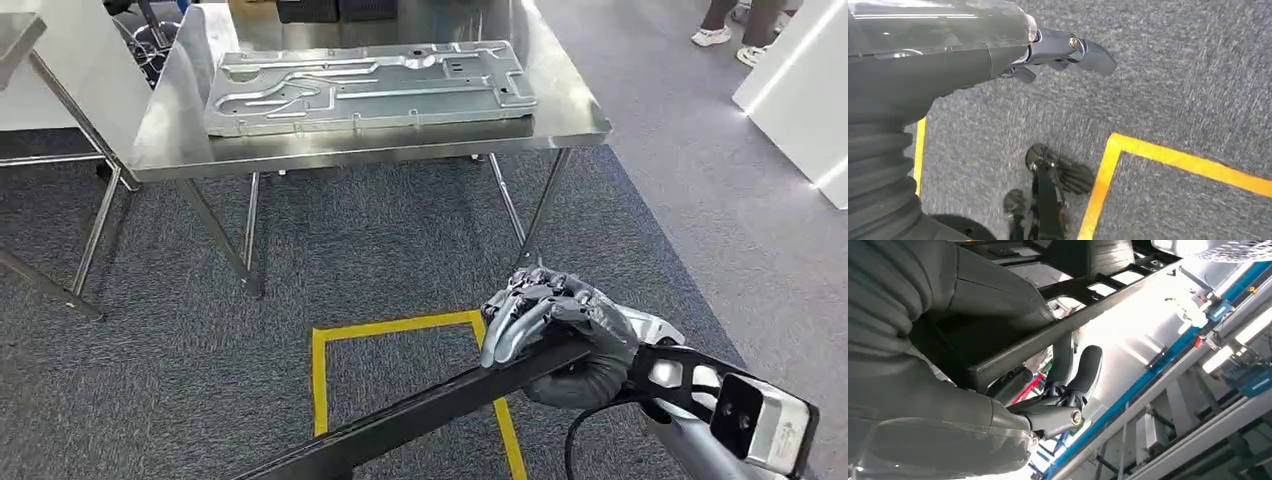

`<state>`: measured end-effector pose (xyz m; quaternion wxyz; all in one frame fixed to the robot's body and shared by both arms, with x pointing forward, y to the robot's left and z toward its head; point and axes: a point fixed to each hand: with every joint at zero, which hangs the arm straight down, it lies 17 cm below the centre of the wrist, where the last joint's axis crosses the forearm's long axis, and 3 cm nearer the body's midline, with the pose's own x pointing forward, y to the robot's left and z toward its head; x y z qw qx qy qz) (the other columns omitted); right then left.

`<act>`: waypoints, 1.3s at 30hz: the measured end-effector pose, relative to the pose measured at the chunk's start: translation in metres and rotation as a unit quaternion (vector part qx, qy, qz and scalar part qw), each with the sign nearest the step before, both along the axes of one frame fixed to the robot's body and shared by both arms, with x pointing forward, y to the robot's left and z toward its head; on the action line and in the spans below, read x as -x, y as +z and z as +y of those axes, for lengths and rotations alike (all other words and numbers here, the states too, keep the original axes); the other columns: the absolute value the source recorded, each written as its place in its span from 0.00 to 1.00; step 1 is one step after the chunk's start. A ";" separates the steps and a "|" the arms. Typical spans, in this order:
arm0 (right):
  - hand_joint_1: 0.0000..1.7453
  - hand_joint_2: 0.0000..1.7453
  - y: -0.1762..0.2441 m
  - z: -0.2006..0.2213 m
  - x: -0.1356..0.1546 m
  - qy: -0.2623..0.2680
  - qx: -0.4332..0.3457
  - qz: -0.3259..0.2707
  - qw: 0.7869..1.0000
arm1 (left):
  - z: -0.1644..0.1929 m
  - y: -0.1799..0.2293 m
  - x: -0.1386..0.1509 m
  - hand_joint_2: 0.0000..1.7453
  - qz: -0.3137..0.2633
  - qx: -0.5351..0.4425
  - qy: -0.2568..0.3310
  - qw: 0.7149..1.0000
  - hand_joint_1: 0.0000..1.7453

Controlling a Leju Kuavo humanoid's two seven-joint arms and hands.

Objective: Take the parts from the cabinet and place them on the table.

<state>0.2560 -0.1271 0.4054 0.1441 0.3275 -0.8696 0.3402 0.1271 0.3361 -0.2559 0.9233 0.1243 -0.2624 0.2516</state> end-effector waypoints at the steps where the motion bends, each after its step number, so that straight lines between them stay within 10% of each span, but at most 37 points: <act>1: 0.98 1.00 0.000 0.000 0.000 0.001 0.001 0.000 1.000 | -0.001 0.000 0.000 1.00 0.000 0.001 0.000 1.000 0.00; 39: 0.98 1.00 0.002 -0.005 0.007 -0.001 0.003 -0.003 1.000 | 0.005 0.000 0.000 1.00 0.002 -0.006 -0.002 1.000 0.00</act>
